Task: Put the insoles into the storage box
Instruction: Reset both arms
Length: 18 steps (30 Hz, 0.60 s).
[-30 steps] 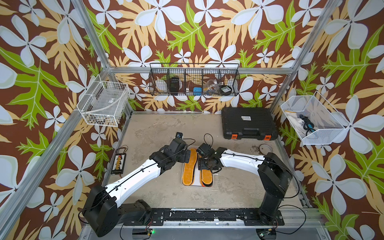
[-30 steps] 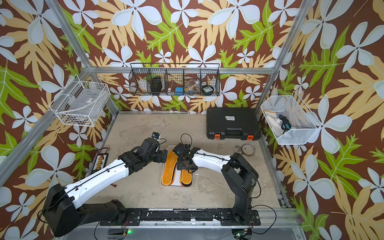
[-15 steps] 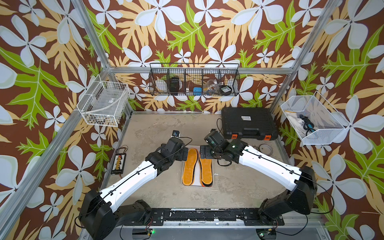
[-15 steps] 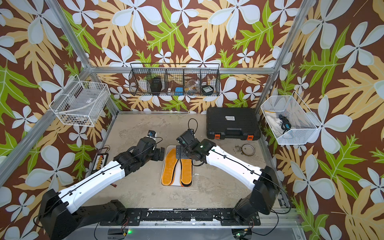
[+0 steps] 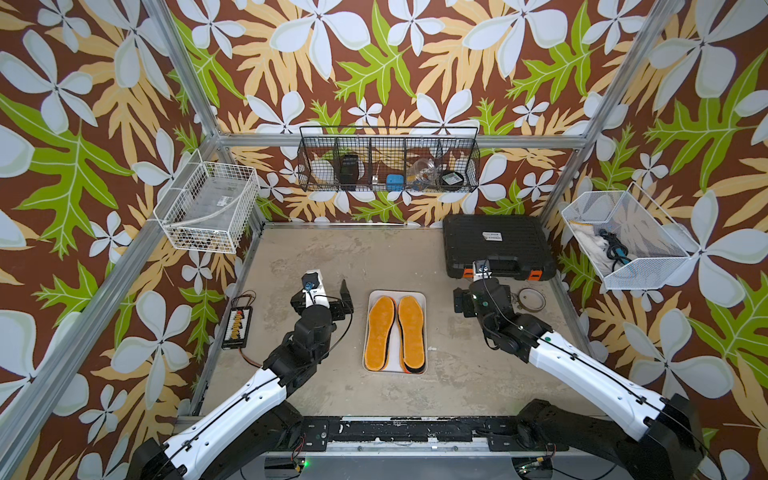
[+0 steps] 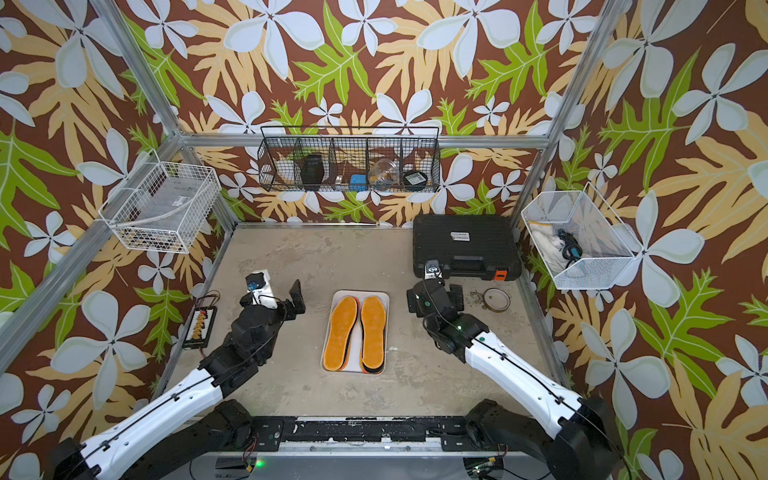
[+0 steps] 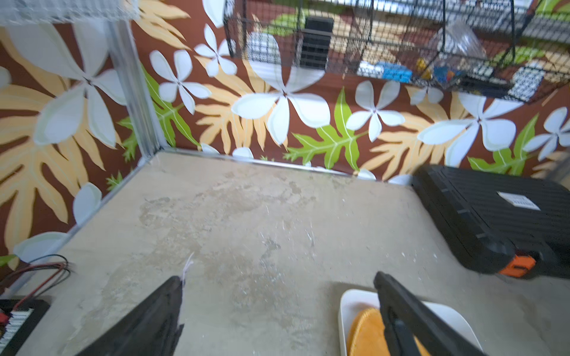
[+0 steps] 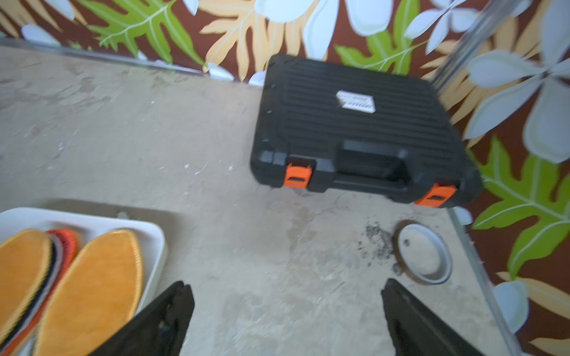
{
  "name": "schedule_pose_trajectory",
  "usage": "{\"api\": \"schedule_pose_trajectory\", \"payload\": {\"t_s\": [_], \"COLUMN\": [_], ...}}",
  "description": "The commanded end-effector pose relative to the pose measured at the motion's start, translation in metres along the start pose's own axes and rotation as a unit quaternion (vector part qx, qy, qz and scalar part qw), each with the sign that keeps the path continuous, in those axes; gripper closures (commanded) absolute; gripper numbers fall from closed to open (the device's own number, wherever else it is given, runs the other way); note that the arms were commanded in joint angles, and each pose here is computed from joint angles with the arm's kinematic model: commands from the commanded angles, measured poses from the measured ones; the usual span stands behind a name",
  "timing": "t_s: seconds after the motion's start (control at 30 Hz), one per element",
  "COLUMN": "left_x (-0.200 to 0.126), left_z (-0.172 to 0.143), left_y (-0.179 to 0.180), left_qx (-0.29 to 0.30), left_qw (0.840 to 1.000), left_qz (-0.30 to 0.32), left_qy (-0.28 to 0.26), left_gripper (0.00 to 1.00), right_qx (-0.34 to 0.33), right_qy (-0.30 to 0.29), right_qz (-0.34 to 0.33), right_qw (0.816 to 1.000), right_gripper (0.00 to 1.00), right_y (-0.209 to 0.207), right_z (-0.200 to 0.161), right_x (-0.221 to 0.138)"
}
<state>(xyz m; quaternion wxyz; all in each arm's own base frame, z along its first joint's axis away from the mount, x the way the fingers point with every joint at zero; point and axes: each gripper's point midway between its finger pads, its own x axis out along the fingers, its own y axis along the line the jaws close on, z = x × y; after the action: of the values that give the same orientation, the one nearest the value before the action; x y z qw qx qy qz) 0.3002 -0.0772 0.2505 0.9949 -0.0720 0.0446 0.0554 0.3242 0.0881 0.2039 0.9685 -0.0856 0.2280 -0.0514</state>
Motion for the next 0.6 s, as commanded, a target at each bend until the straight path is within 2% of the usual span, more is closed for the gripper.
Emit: {"api": "schedule_pose_trajectory", "payload": {"t_s": [0.0, 0.07, 0.17, 0.2, 0.27, 0.33, 0.43, 0.57], "left_x": [-0.012, -0.02, -0.027, -0.022, 0.001, 0.02, 0.028, 0.043], "left_z": [0.033, 0.01, -0.014, -0.023, -0.046, -0.065, -0.074, -0.078], "left_y": [0.037, 0.059, 0.079, 0.086, 0.09, 0.1, 0.121, 0.122], "left_qx": [-0.005, 0.031, 0.055, 0.064, 0.104, 0.086, 0.048, 0.038], "left_qw": [0.989, 0.982, 0.977, 0.978, 0.983, 0.99, 0.992, 0.995], "left_qz": [0.089, 0.131, 0.121, 0.128, 0.119, 0.102, 0.112, 0.095], "left_qy": [-0.12, -0.135, -0.167, -0.154, -0.096, -0.051, -0.042, -0.017], "left_gripper": [0.0, 0.0, 0.0, 0.0, 0.0, 0.0, 0.0, 0.0], "right_qx": [0.017, 0.037, 0.082, 0.097, 0.103, 0.113, 0.122, 0.098], "right_qy": [-0.119, -0.151, -0.168, -0.156, -0.135, -0.129, -0.131, -0.115], "right_qz": [-0.111, -0.116, -0.108, -0.121, -0.139, -0.154, -0.152, -0.151], "right_qw": [0.987, 0.981, 0.976, 0.975, 0.976, 0.973, 0.972, 0.977], "right_gripper": [0.0, 0.0, 0.0, 0.01, 0.0, 0.01, 0.01, 0.01], "right_y": [-0.052, -0.067, -0.089, -0.1, -0.112, -0.119, -0.116, -0.114], "right_z": [0.019, 0.003, -0.027, -0.04, -0.058, -0.069, -0.077, -0.077], "right_x": [-0.008, -0.009, -0.002, 0.003, 0.011, 0.015, 0.024, 0.046]}}
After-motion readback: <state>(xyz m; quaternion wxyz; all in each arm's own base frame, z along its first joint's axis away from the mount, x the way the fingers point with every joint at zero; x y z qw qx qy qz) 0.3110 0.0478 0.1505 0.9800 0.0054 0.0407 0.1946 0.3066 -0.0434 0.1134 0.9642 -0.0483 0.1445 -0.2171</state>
